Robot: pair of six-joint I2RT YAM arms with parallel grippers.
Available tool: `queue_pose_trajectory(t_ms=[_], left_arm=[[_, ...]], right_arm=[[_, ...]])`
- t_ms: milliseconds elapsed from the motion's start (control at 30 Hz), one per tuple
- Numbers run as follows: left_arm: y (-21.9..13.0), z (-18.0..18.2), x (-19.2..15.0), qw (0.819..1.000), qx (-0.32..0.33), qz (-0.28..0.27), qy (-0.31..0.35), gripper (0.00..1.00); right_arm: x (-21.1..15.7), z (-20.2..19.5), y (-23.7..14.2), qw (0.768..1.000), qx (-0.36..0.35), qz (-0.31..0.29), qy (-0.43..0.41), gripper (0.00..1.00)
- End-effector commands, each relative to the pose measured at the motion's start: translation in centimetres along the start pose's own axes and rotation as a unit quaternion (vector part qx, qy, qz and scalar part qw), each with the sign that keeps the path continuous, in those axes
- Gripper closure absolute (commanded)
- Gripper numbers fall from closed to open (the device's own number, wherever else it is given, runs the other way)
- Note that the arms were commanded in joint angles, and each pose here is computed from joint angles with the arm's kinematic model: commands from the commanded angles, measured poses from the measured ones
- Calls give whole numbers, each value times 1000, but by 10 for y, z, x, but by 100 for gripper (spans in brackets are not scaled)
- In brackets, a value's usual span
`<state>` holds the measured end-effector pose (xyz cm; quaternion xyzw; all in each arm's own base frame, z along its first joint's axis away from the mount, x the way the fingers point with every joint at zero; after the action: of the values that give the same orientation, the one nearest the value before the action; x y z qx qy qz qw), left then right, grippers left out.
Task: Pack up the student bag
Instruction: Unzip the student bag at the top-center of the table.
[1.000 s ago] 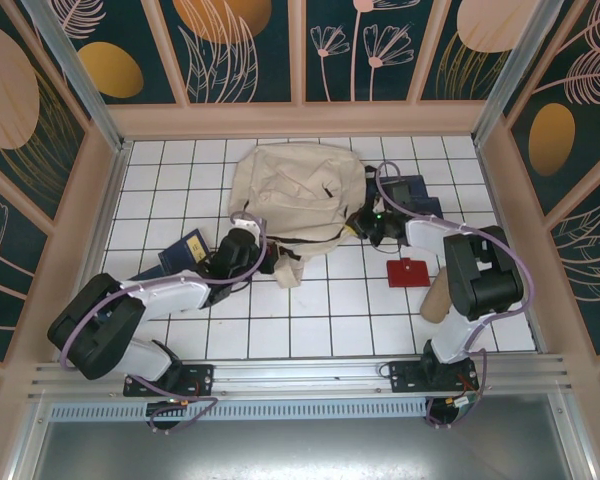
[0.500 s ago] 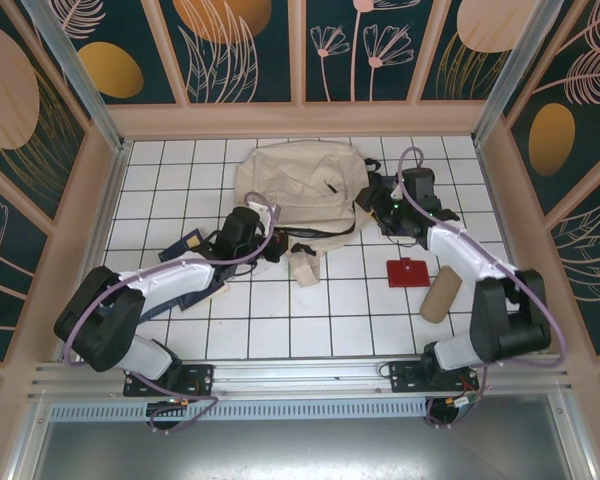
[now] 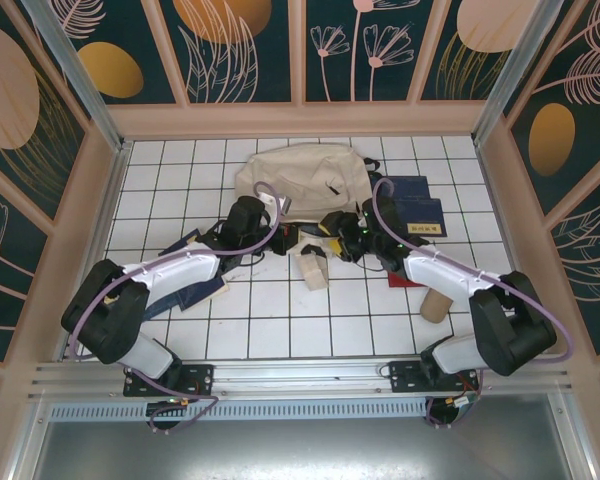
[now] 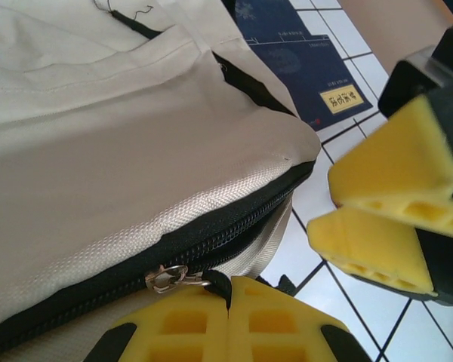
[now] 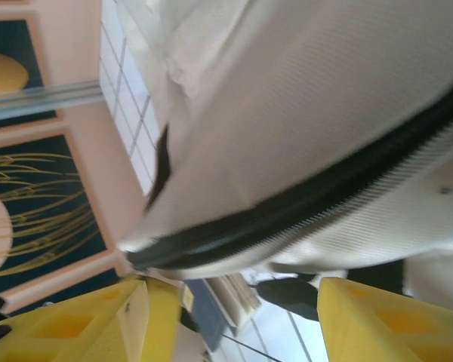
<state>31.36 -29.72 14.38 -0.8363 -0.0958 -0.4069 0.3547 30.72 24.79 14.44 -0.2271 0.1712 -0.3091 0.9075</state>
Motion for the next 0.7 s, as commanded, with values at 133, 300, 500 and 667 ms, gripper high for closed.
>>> queue_pose_trajectory(t_ms=[133,300,500,667], left_arm=[[0,-10,19,999,-26,-20,16,100],[1,-10,19,999,-27,-21,15,100],[0,5,20,999,19,-25,16,100],[-3,17,18,998,55,-26,23,100]], right_arm=[[13,31,9,998,51,-23,38,38],[10,16,19,995,47,-7,88,38],[30,31,9,995,-15,-68,-65,41],[28,22,6,973,-87,-3,-212,44]])
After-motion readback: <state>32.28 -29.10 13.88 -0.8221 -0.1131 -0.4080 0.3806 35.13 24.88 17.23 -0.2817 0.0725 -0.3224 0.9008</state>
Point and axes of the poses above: each hand's point on the last joint's axis, 136 mm out from that joint toward the fingers, its own y axis out along the fingers, its own z axis along the line the jaws close on, x = y × z, the point moved 1 cm from there along -y, back along the fingers, and after that the axes turned 8 degrees about y, right-handed, at the moved point
